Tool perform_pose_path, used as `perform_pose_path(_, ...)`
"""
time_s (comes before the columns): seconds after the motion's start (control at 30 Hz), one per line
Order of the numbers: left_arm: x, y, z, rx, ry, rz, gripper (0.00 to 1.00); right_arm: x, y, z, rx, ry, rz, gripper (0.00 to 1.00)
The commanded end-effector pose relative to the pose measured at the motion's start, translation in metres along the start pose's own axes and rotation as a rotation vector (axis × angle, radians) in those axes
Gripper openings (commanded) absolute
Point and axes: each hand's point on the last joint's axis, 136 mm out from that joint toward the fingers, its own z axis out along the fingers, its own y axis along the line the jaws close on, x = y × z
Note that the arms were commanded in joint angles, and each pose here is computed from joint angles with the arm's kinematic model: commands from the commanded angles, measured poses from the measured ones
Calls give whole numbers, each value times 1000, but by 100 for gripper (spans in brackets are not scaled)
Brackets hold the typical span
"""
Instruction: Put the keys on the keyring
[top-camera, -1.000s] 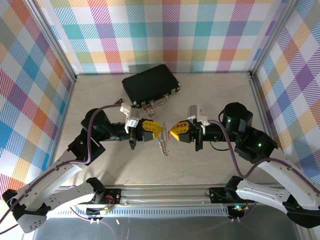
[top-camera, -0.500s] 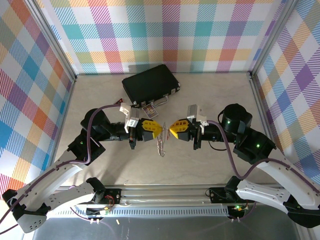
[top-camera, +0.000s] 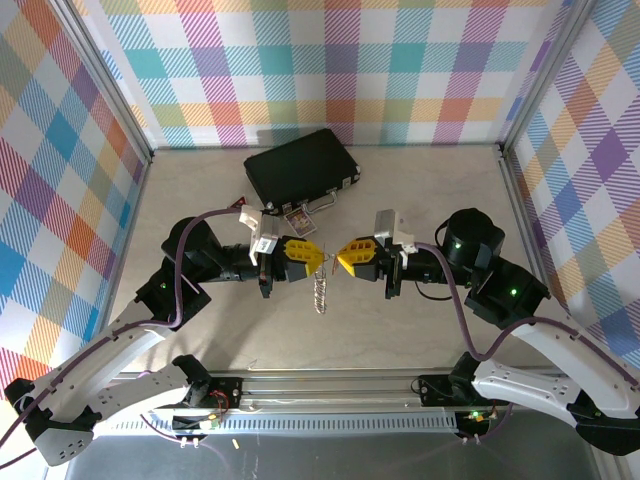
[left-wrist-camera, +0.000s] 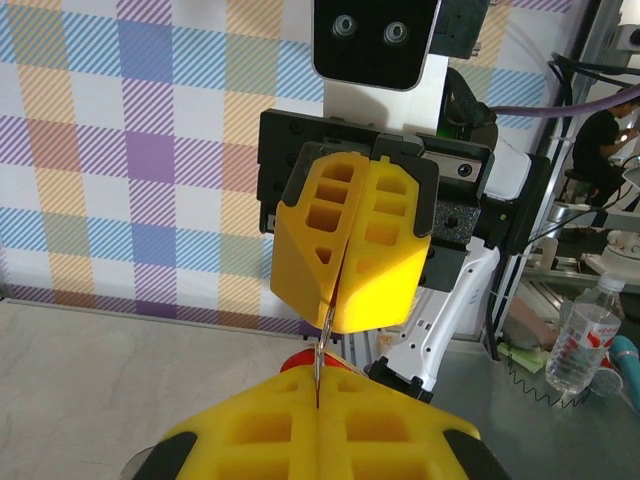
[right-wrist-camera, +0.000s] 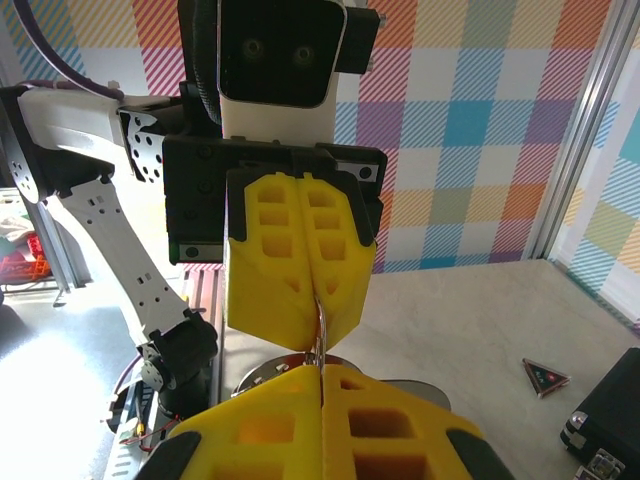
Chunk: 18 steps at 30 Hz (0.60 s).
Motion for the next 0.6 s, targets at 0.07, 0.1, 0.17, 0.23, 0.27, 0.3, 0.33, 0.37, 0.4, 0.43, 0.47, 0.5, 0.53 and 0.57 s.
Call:
perform_pose_path(0.07, -8, -1, 0, 3, -32, 16, 0, -7, 4, 3, -19, -36, -32, 0)
perform_pose_path(0.1, -7, 0, 0, 2, -31, 15, 0, -7, 4, 3, -18, -37, -34, 0)
perform_pose_path(0.17, -7, -1, 0, 2, -30, 16, 0, -7, 3, 4, -15, -37, -36, 0)
perform_pose_path(0.23, -7, 0, 0, 1, -30, 15, 0, -7, 2, 4, -10, -40, -40, 0)
perform_pose_path(0.27, -7, 0, 0, 0, -29, 16, 0, -6, 1, 5, -6, -39, -41, 0)
perform_pose_path(0.3, -7, 0, -1, -3, -30, 16, 0, -7, 1, 5, -2, -41, -44, 0)
perform_pose_path(0.33, -7, 0, -1, -4, -29, 18, 0, -7, 0, 4, 3, -45, -47, 0)
perform_pose_path(0.37, -6, 0, -1, -4, -28, 17, 0, -8, 0, 3, 9, -50, -52, 0)
perform_pose_path(0.4, -6, 0, -1, -7, -28, 16, 0, -8, 0, 3, 13, -52, -56, 0)
perform_pose_path(0.43, -7, -1, -2, -6, -29, 17, 0, -9, 0, 1, 20, -56, -60, 0)
perform_pose_path(0.47, -6, 0, -2, -8, -28, 16, 0, -9, -1, 1, 25, -55, -61, 0)
perform_pose_path(0.5, -6, 0, -2, -8, -28, 16, 0, -9, -1, 0, 28, -56, -62, 0)
perform_pose_path(0.53, -6, 0, -2, -8, -26, 16, 0, -9, -1, 0, 29, -56, -62, 0)
perform_pose_path(0.57, -6, 0, -2, -8, -26, 16, 0, -9, -1, 0, 32, -57, -63, 0)
